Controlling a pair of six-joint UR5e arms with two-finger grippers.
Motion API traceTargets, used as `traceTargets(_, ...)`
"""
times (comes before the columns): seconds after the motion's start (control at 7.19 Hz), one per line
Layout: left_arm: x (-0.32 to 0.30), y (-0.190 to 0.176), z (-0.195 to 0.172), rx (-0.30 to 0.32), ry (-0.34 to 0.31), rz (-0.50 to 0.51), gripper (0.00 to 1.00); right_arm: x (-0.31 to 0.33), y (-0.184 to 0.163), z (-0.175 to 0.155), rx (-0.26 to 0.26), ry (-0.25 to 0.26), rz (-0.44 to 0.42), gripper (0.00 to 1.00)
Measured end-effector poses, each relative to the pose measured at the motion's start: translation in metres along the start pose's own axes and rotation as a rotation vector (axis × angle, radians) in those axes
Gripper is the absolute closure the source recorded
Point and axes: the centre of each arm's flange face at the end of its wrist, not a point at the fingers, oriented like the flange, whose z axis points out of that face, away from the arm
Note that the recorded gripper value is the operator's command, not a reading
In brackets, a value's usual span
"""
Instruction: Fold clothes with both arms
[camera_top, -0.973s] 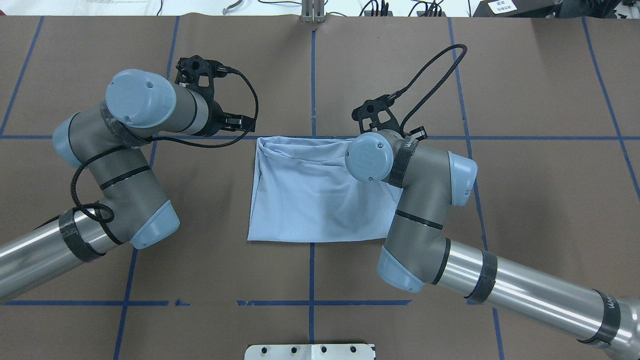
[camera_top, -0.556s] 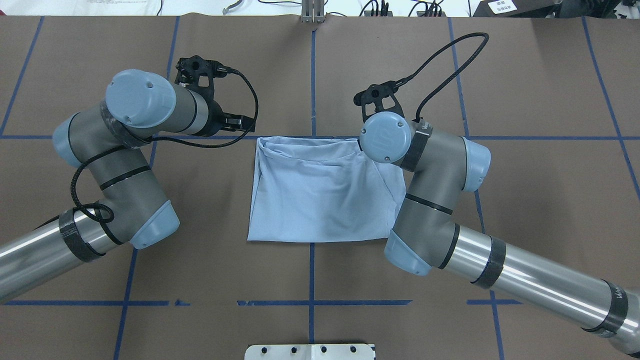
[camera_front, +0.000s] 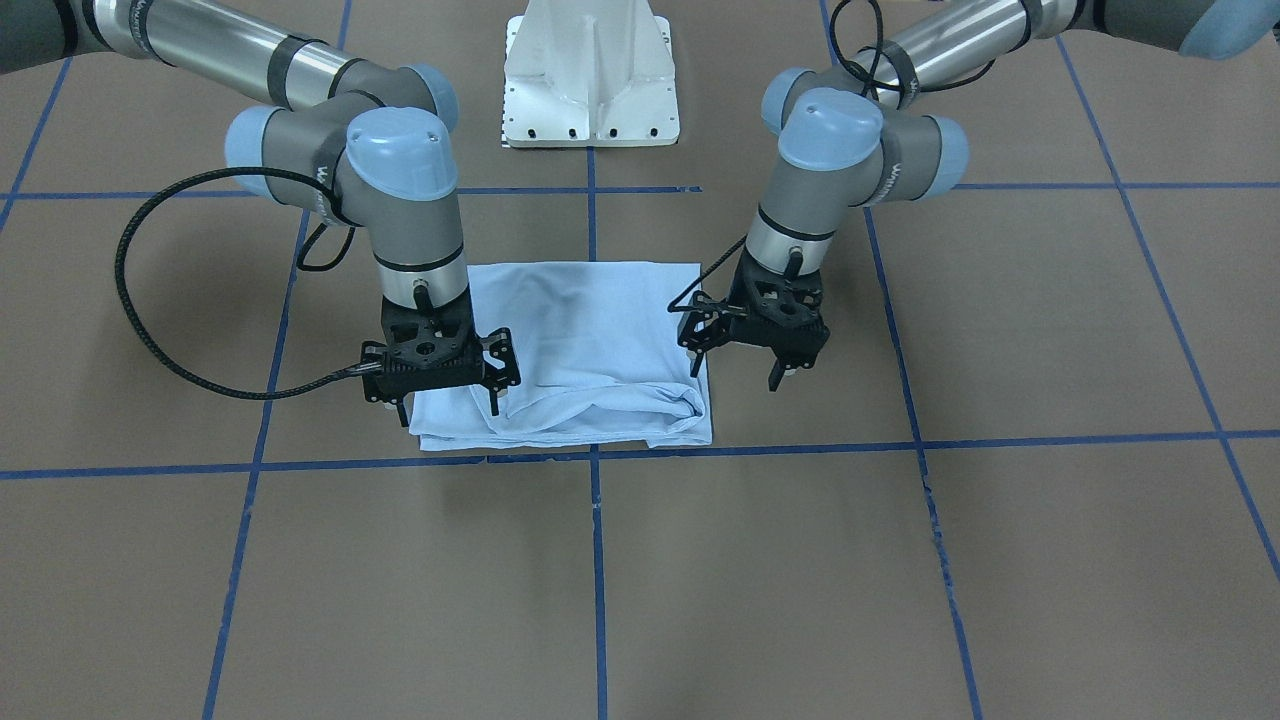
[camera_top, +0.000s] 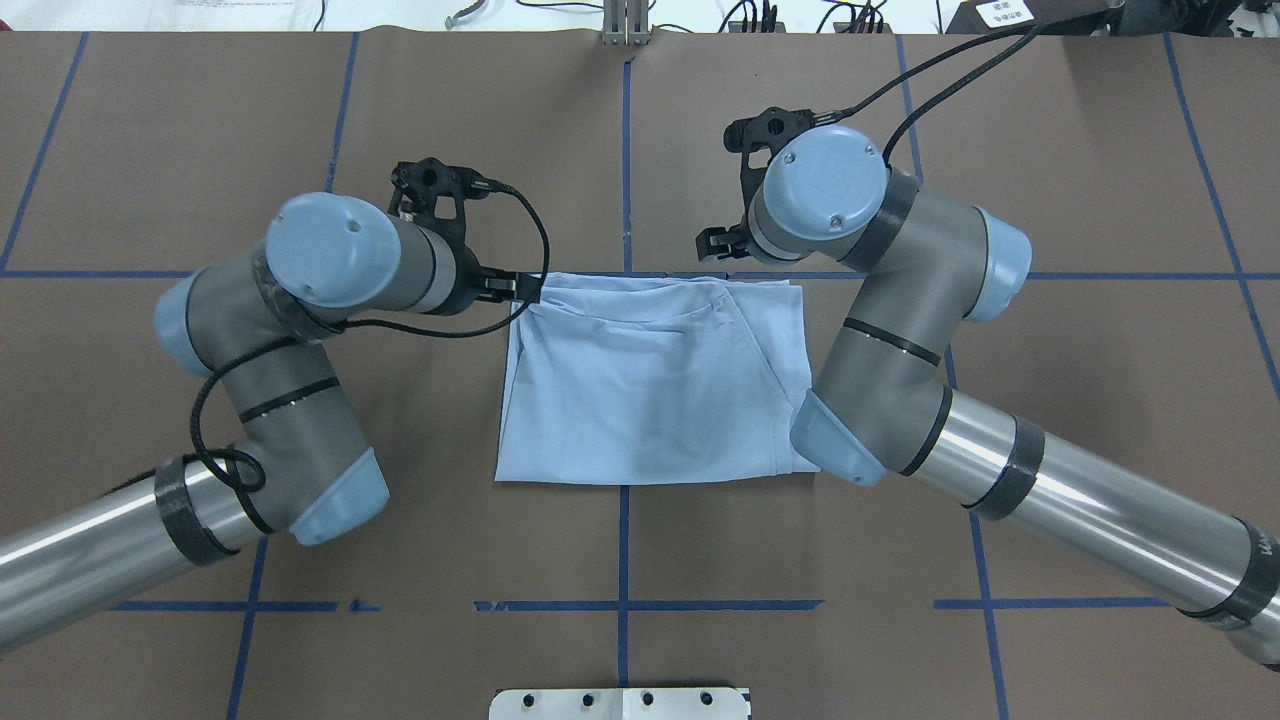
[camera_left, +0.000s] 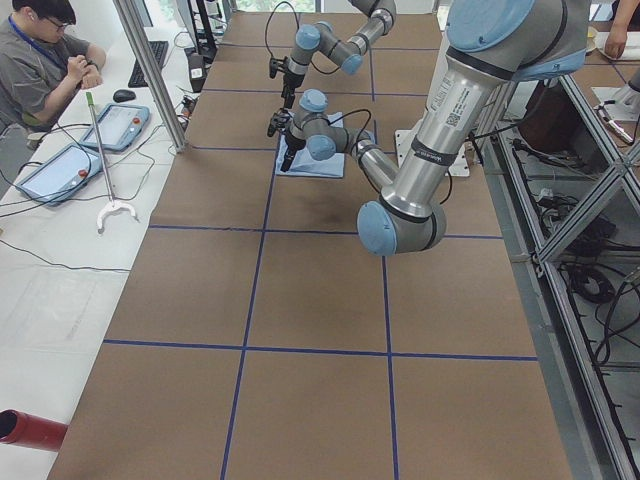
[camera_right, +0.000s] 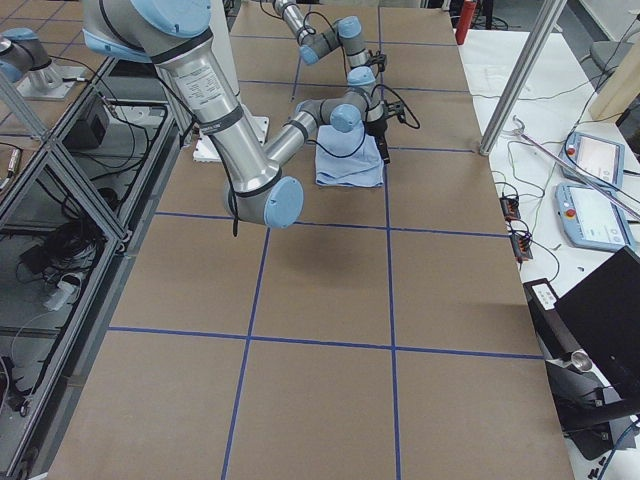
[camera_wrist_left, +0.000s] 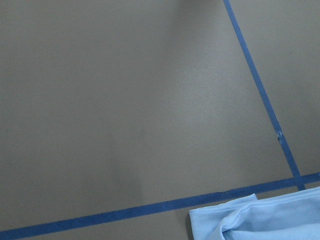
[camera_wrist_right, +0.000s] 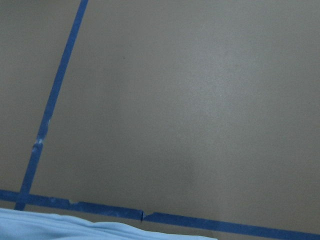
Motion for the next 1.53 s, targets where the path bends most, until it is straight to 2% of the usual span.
traceTargets(0.28, 0.040, 0.045, 0.015, -0.025, -0.001, 0.019, 0.00, 0.014, -0.013, -0.007, -0.007, -0.011, 0.019, 0.00)
traceTargets(0.56, 0.045, 0.054, 0.034, -0.034, -0.033, 0.027, 0.00, 0.017, -0.014, -0.007, -0.007, -0.010, 0.022, 0.00)
traceTargets(0.7, 0.043, 0.049, 0.042, -0.019, -0.057, 0.026, 0.00, 0.017, -0.014, -0.007, -0.006, -0.008, 0.023, 0.00)
traceTargets(0.97, 0.032, 0.016, 0.055, 0.015, -0.105, 0.002, 0.00, 0.019, -0.014, -0.006, -0.005, -0.005, 0.023, 0.00)
traceTargets(1.25, 0.005, -0.042, 0.084, 0.043, -0.196, -0.021, 0.00, 0.020, -0.013, -0.007, -0.004, -0.005, 0.024, 0.00)
traceTargets(1.53, -0.056, -0.103, 0.088, 0.072, -0.290, 0.008, 0.00, 0.022, -0.012, -0.006, -0.005, -0.003, 0.024, 0.00)
